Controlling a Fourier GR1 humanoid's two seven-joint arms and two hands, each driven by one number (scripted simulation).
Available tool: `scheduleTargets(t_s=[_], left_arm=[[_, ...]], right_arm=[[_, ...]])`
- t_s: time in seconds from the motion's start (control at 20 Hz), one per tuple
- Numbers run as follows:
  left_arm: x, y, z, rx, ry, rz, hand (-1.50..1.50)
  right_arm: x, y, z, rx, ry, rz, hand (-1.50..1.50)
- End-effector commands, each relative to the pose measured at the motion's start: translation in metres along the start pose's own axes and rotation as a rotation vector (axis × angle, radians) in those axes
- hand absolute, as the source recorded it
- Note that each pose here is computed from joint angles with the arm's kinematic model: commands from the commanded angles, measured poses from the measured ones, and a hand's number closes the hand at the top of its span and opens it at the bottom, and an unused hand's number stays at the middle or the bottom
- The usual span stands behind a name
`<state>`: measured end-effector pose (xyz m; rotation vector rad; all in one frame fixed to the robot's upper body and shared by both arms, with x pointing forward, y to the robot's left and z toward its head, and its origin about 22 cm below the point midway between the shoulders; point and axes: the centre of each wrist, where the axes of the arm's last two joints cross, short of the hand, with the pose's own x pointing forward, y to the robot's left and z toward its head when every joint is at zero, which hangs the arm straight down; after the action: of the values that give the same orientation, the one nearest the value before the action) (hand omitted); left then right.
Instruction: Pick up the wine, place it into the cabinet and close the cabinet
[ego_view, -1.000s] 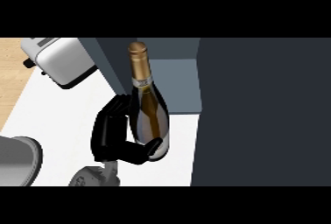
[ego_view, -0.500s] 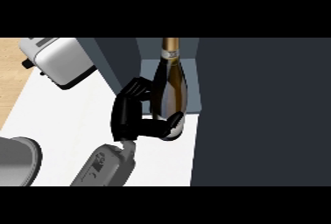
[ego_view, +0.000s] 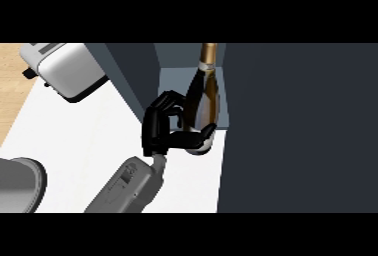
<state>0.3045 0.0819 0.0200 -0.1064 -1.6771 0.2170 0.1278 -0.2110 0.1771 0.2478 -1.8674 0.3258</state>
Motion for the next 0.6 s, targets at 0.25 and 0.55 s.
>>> scheduleTargets(t_s=[0.25,0.55], left_arm=[[-0.029,-0.005,-0.003,0.035,0.025,-0.013,1.50],[-0.038,0.005,-0.016,0.068,0.044,0.071,1.50]], right_arm=[[0.043,0.007,0.031,0.055,-0.076,-0.098,-1.50],[0.038,0.004,0.032,0.049,-0.098,-0.091,-1.50]])
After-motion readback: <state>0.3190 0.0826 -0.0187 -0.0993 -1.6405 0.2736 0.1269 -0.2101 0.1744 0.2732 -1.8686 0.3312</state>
